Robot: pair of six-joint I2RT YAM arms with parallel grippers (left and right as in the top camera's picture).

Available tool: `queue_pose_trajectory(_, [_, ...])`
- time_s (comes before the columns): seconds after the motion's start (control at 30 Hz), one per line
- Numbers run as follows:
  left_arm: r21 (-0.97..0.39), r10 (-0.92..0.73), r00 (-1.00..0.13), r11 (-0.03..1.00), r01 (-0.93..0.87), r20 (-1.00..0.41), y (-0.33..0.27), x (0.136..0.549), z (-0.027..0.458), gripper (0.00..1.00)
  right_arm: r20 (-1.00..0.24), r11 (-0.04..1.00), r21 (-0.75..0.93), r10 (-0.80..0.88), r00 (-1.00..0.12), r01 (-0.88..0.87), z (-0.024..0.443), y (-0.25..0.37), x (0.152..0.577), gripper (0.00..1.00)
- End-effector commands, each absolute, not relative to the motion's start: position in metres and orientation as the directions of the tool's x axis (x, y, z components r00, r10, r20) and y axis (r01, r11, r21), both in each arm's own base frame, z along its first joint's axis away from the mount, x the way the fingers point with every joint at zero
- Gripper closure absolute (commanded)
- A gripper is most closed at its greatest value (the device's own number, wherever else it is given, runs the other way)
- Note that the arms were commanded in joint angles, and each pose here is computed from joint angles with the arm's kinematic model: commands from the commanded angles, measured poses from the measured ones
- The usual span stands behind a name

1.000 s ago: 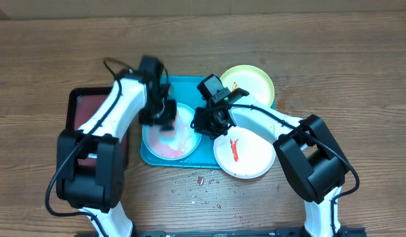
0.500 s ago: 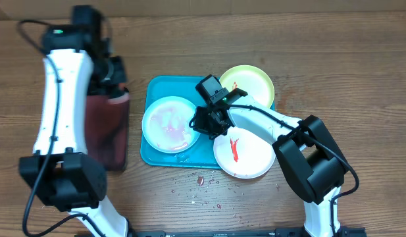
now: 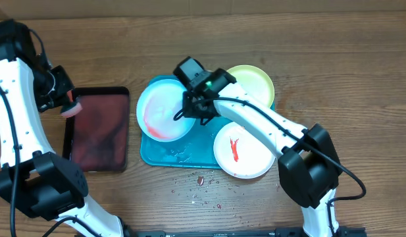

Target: Clean dirty plates on tray and stack at the side

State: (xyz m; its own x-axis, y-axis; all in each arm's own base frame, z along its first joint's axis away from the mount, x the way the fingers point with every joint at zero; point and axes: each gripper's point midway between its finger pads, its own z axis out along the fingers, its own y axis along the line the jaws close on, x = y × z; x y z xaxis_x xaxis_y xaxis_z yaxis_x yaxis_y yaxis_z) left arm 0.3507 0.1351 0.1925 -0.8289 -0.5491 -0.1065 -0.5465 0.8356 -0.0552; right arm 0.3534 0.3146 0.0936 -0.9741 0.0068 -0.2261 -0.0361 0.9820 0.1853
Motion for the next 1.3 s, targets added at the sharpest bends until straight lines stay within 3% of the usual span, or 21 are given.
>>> queue_pose_trajectory(0.0, [-0.067, -0.545, -0.825, 0.838, -0.541, -0.149, 0.145, 0.354, 0.201, 0.96, -0.409, 0.989, 0.124, -0.019, -0.912, -0.076, 0.136, 0.326, 0.374, 0.96])
queue_pose_trajectory(0.17, [-0.037, -0.552, -0.818, 0.831, -0.554, -0.163, 0.154, 0.352, 0.202, 0.96, -0.548, 0.992, 0.059, -0.059, -0.834, -0.109, 0.164, 0.345, 0.378, 0.96])
queue_pose_trajectory(0.57, [-0.043, -0.644, -0.741, 0.760, -0.649, -0.191, 0.188, 0.344, 0.203, 0.96, -0.689, 0.966, 0.059, -0.143, -0.710, -0.251, 0.189, 0.398, 0.372, 0.96])
queue_pose_trajectory(0.9, [-0.071, -0.666, -0.719, 0.741, -0.667, -0.200, 0.194, 0.344, 0.204, 0.96, -0.776, 0.927, -0.053, -0.272, -0.569, -0.371, 0.186, 0.435, 0.381, 0.96])
queue_pose_trajectory(1.27, [-0.074, -0.667, -0.712, 0.739, -0.669, -0.218, 0.198, 0.347, 0.205, 0.96, -0.833, 0.891, -0.073, -0.302, -0.463, -0.449, 0.161, 0.485, 0.385, 0.96])
